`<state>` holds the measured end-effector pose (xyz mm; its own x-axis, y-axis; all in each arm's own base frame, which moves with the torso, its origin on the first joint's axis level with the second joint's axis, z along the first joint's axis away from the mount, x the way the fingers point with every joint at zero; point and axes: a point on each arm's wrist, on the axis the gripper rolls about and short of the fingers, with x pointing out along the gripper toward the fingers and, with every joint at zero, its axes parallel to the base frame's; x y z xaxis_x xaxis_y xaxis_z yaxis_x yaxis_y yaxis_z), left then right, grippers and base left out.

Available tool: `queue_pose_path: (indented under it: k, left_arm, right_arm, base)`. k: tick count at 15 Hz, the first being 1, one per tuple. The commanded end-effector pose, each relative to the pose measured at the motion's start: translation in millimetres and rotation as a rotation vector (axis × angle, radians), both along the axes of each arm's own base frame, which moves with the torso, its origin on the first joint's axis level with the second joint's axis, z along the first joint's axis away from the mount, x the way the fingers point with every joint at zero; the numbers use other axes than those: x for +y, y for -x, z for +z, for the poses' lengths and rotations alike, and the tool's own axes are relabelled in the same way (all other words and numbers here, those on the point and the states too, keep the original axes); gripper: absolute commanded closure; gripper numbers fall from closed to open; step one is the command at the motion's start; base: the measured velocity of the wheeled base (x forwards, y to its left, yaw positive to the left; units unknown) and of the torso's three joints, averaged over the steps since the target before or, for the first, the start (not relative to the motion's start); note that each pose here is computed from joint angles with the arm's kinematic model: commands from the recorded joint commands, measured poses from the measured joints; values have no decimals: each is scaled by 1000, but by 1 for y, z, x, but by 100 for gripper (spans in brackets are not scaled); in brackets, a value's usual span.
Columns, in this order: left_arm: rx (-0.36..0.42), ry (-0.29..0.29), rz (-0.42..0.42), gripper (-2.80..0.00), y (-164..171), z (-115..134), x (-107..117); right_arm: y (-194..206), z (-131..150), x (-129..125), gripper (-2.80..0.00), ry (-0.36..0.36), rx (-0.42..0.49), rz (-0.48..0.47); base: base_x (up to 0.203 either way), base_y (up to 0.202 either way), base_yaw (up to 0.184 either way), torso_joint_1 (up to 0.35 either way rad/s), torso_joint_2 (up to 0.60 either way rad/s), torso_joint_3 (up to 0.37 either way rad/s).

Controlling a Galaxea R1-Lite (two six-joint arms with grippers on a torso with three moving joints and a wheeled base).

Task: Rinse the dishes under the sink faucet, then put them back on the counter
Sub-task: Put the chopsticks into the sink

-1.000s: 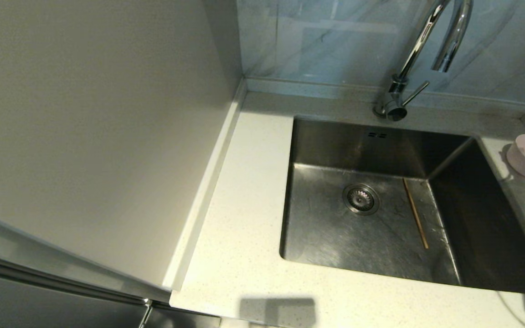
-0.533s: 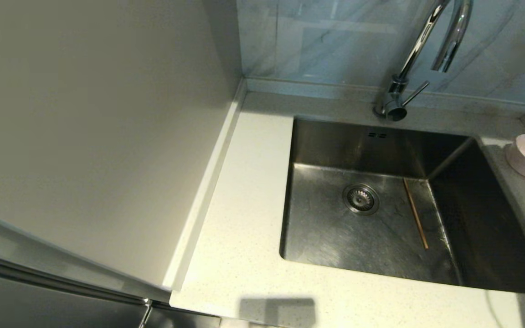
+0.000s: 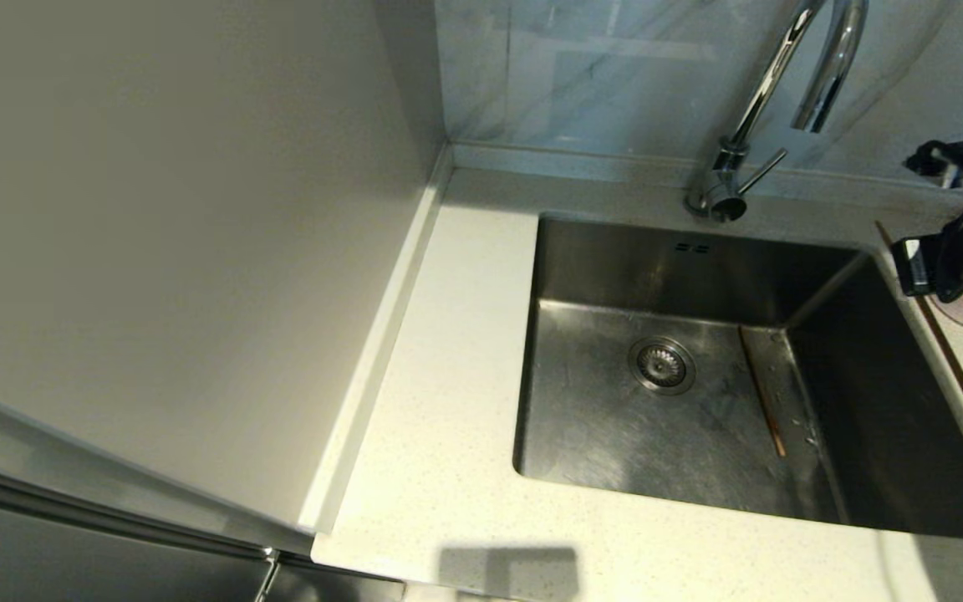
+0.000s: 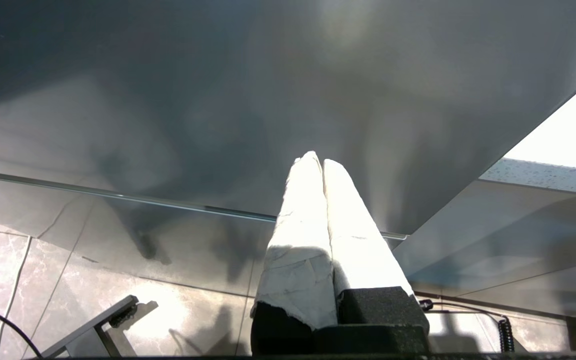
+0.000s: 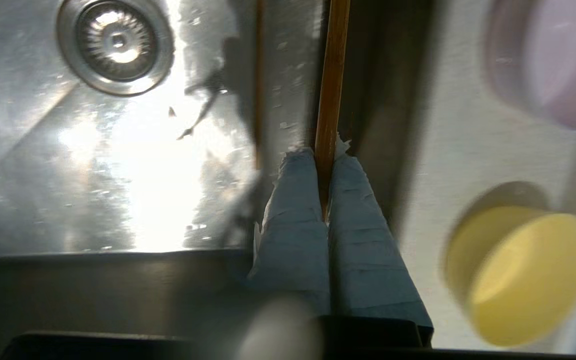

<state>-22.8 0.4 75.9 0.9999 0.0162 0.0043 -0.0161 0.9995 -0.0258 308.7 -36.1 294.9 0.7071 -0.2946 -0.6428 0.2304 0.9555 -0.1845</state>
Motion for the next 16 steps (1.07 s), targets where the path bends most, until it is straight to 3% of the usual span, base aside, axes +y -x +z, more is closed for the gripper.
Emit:
queue_pose_path:
  k: [1, 4, 12, 16]
  left_arm:
    - [-3, 0, 1, 0, 0, 0, 0]
    - [-3, 0, 1, 0, 0, 0, 0]
    - [-3, 0, 1, 0, 0, 0, 0]
    - [-3, 0, 1, 0, 0, 0, 0]
  right_arm:
    - [-19, -22, 12, 0, -13, 64, 6]
    - [-42, -48, 15, 0, -2, 129, -17]
    - [-81, -96, 18, 0, 3, 184, -10]
    - [-104, -121, 17, 0, 5, 165, -10]
  base:
    - [0, 0, 0, 0, 0, 0]
    - [0, 0, 0, 0, 0, 0]
    - [0, 0, 0, 0, 0, 0]
    - [0, 0, 0, 0, 0, 0]
